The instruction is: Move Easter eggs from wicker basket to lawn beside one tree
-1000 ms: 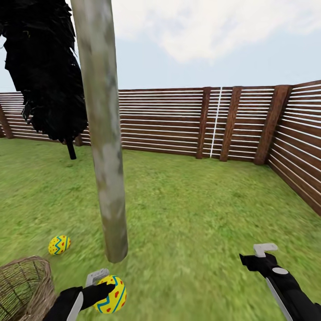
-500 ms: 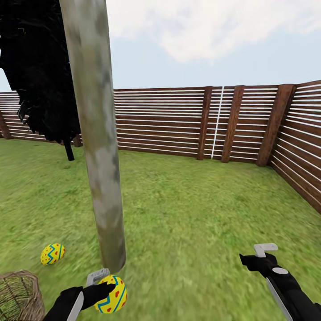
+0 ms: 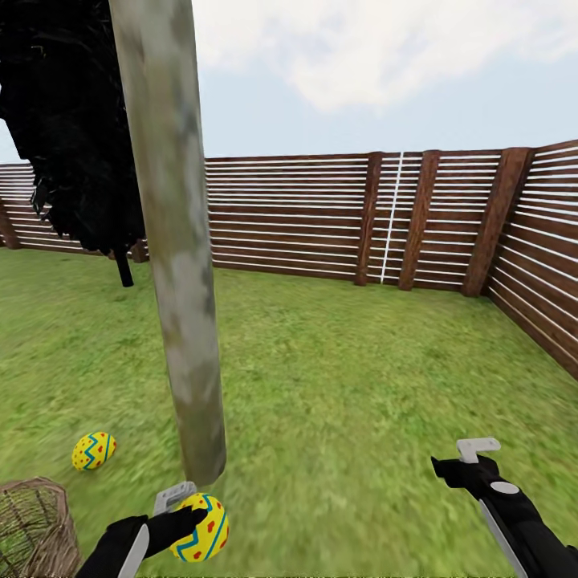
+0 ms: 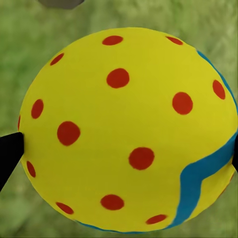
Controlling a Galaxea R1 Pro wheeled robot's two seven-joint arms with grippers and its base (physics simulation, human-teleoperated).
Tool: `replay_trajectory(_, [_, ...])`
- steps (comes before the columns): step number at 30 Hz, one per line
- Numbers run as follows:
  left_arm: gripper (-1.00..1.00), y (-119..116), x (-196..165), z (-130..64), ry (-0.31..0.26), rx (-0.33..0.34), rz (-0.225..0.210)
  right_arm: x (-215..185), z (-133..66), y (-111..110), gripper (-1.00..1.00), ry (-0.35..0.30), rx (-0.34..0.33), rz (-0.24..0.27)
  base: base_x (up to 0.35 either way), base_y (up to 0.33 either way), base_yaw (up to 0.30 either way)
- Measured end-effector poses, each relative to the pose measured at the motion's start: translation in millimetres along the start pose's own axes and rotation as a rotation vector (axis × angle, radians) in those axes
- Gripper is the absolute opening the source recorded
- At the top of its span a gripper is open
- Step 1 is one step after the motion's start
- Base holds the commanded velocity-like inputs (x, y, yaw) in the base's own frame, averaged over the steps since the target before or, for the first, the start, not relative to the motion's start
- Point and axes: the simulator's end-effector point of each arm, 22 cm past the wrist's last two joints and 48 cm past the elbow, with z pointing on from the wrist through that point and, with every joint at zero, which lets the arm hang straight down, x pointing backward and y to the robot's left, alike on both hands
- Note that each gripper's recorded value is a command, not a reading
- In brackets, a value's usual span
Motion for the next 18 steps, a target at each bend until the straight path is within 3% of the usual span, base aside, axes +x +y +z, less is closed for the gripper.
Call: replay_trajectory(18, [-1.0, 15, 26, 27.9, -0.001, 0.0, 0.0, 36, 15.6, 8, 1.0, -0.002, -0.001, 0.0, 0.0, 0.0, 0.0])
